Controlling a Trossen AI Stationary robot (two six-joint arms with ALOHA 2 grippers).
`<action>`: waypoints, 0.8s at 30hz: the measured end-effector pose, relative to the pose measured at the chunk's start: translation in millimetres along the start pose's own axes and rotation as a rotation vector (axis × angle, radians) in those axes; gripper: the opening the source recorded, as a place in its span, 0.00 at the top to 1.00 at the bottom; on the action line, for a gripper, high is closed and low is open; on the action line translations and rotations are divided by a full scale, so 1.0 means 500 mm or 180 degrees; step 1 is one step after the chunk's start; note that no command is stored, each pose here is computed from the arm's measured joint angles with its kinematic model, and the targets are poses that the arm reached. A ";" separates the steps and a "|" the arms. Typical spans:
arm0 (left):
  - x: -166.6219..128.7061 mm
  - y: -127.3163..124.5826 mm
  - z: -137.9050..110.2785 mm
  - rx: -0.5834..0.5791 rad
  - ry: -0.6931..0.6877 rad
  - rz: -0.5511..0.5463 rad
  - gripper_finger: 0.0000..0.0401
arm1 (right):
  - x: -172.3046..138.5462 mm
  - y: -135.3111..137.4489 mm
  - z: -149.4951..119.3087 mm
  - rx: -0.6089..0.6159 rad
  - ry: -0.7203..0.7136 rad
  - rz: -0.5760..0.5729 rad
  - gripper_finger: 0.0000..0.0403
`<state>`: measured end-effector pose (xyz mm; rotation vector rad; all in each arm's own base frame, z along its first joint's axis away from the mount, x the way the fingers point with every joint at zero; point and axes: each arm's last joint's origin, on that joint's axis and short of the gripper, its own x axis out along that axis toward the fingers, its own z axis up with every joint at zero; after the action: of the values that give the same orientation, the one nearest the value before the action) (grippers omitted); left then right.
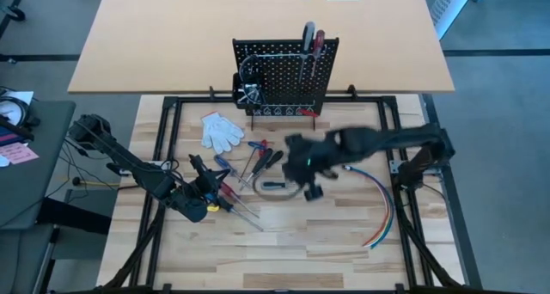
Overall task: Hang tools onto peg board
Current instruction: Hang the grey screwdriver on the pegboard
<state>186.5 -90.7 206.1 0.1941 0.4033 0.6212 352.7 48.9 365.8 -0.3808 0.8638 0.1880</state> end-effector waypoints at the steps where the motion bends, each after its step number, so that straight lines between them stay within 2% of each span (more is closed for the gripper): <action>1: 0.000 0.000 0.000 -0.0002 0.0006 -0.0015 1.00 | 0.023 0.016 -0.014 0.0001 -0.0008 0.0043 0.73; 4: 0.000 0.000 0.000 -0.0007 0.0006 -0.0014 1.00 | 0.095 0.049 -0.074 0.0107 -0.0234 0.0438 0.73; 7: -0.001 -0.001 0.000 -0.0012 0.0011 -0.0033 1.00 | 0.158 0.056 -0.146 0.0565 -0.0370 0.0685 0.73; 11: -0.001 -0.001 0.000 -0.0018 0.0013 -0.0037 1.00 | 0.213 0.059 -0.236 0.1054 -0.0283 0.0629 0.73; 13: -0.001 -0.001 0.000 -0.0019 0.0013 -0.0038 1.00 | 0.238 0.061 -0.268 0.1165 -0.0290 0.0642 0.71; 18: -0.001 -0.001 0.000 -0.0023 0.0011 -0.0038 1.00 | 0.298 0.067 -0.299 0.1062 -0.0329 0.0608 0.58; 24: -0.001 -0.001 0.000 -0.0032 0.0007 -0.0039 1.00 | 0.345 0.054 -0.294 0.1026 -0.0290 0.0126 0.42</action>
<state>186.7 -91.4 206.2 0.1813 0.4031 0.6114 351.1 16.3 139.8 -0.0535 0.7964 0.0991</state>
